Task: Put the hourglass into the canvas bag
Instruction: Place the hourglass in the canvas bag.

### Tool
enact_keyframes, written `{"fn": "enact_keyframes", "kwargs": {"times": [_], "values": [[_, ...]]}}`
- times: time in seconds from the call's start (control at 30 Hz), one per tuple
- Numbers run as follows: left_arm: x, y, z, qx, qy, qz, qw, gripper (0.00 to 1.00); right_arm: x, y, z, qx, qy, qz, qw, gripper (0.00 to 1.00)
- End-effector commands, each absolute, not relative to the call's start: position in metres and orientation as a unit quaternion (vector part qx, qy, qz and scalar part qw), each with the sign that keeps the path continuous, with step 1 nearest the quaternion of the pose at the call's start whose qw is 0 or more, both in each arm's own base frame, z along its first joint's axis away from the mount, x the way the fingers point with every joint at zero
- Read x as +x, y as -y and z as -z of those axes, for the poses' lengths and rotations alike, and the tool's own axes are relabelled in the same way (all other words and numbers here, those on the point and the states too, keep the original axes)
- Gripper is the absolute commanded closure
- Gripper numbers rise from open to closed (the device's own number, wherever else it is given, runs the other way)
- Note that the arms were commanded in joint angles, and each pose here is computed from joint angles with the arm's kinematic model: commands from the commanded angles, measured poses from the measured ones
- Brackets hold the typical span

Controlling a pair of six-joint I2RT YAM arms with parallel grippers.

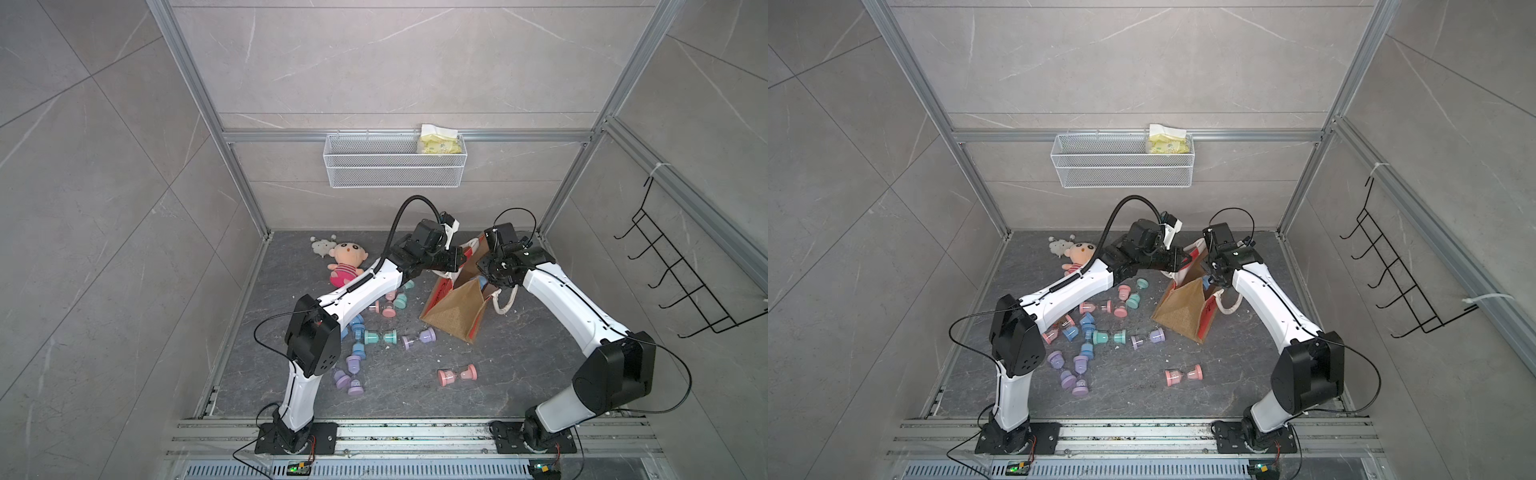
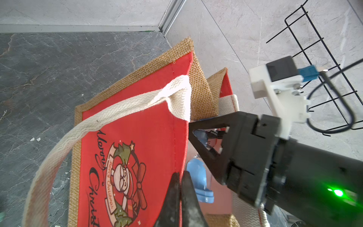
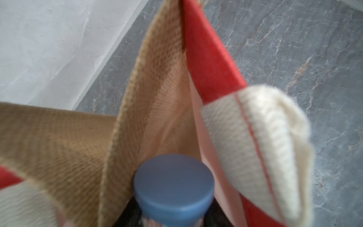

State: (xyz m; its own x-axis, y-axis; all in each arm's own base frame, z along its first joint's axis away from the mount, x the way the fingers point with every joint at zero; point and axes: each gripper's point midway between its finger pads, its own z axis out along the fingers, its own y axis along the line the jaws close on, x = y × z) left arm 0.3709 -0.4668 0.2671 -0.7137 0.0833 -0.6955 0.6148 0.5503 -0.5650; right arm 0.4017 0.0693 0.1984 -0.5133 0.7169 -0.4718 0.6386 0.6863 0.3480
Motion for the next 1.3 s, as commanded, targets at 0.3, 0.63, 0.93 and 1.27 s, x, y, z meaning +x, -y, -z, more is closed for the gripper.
{"fn": "enact_keyframes", "kwargs": {"times": [0.3, 0.63, 0.93, 1.27], "values": [[0.373, 0.456, -0.339, 0.193, -0.776, 0.456, 0.390, 1.00, 0.404, -0.071, -0.143, 0.389, -0.883, -0.008, 0.263, 1.00], [0.379, 0.455, -0.331, 0.177, -0.782, 0.459, 0.383, 1.00, 0.408, -0.082, -0.102, 0.383, -0.895, -0.015, 0.227, 1.00], [0.382, 0.456, -0.328, 0.175, -0.783, 0.460, 0.381, 1.00, 0.413, -0.087, -0.094, 0.367, -0.902, -0.022, 0.224, 0.65], [0.387, 0.450, -0.325, 0.165, -0.786, 0.457, 0.383, 1.00, 0.411, -0.085, -0.112, 0.368, -0.898, -0.030, 0.238, 0.22]]}}
